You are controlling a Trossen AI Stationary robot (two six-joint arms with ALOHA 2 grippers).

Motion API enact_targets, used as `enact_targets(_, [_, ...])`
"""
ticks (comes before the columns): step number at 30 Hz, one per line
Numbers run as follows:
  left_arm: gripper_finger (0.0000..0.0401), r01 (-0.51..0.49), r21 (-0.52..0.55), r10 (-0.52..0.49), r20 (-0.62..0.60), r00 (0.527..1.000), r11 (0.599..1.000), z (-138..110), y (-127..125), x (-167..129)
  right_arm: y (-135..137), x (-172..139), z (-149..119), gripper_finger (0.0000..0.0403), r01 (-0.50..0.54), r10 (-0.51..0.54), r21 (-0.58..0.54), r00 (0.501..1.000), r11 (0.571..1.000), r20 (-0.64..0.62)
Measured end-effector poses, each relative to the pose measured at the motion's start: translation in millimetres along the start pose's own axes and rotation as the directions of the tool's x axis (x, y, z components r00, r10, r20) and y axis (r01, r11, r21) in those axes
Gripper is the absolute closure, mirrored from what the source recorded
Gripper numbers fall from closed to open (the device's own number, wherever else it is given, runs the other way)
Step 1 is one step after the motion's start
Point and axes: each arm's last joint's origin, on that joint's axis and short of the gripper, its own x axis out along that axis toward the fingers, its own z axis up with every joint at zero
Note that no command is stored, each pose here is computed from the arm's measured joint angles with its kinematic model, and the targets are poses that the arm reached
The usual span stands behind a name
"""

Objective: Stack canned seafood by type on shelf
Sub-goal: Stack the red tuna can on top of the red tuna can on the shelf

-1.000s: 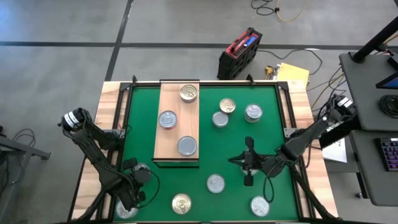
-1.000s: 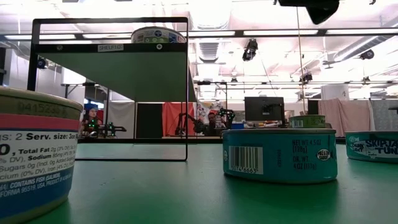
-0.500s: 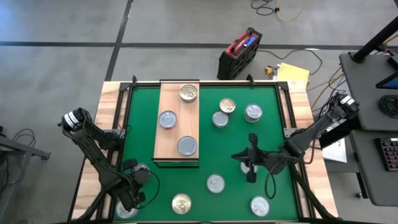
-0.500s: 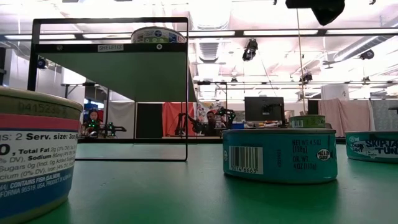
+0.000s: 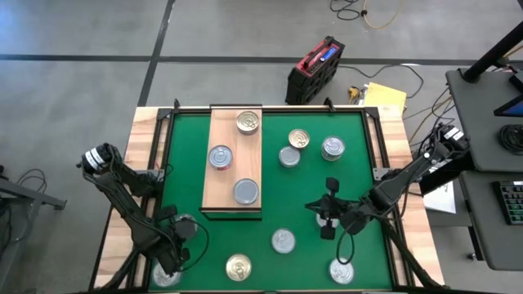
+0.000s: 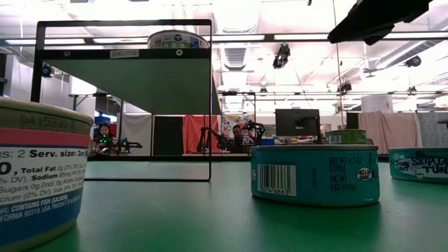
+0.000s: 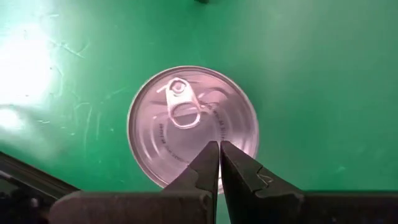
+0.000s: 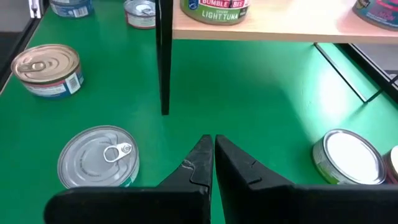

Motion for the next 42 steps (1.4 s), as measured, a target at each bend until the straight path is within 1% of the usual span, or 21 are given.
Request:
enact_targets(7, [0.0401,-0.066,-0.002,0.066,-0.009,0.998,0.998,-1,-8,14,0,0,0,0.0394,0.000,0.000,0.000,1.000,1.000,0.000])
enact_targets(11, [0.0401,-0.060,-0.010,0.060,-0.008,0.998,0.998,0,-12,18,0,0,0,0.0394,0.000,0.000,0.000,1.000,1.000,0.000])
enact_targets(17, [0.0401,-0.011,-0.022,0.011,0.007,1.000,1.000,1,-18,18,0,0,0,0.0394,-0.002,0.002,0.006,1.000,1.000,0.004])
enact_targets(23, [0.0401,0.013,-0.062,-0.013,0.014,1.000,0.998,2,-20,18,0,0,1,0.0394,-0.002,0.002,0.008,1.000,1.000,0.005])
enact_targets(35, [0.0401,0.088,-0.095,-0.086,0.026,0.996,0.992,4,-27,17,1,0,2,0.0394,-0.008,0.008,0.020,1.000,1.000,0.016])
enact_targets(42, [0.0401,0.143,-0.107,-0.140,0.036,0.989,0.984,5,-32,16,1,0,2,0.0394,-0.016,0.015,0.068,1.000,0.998,0.013])
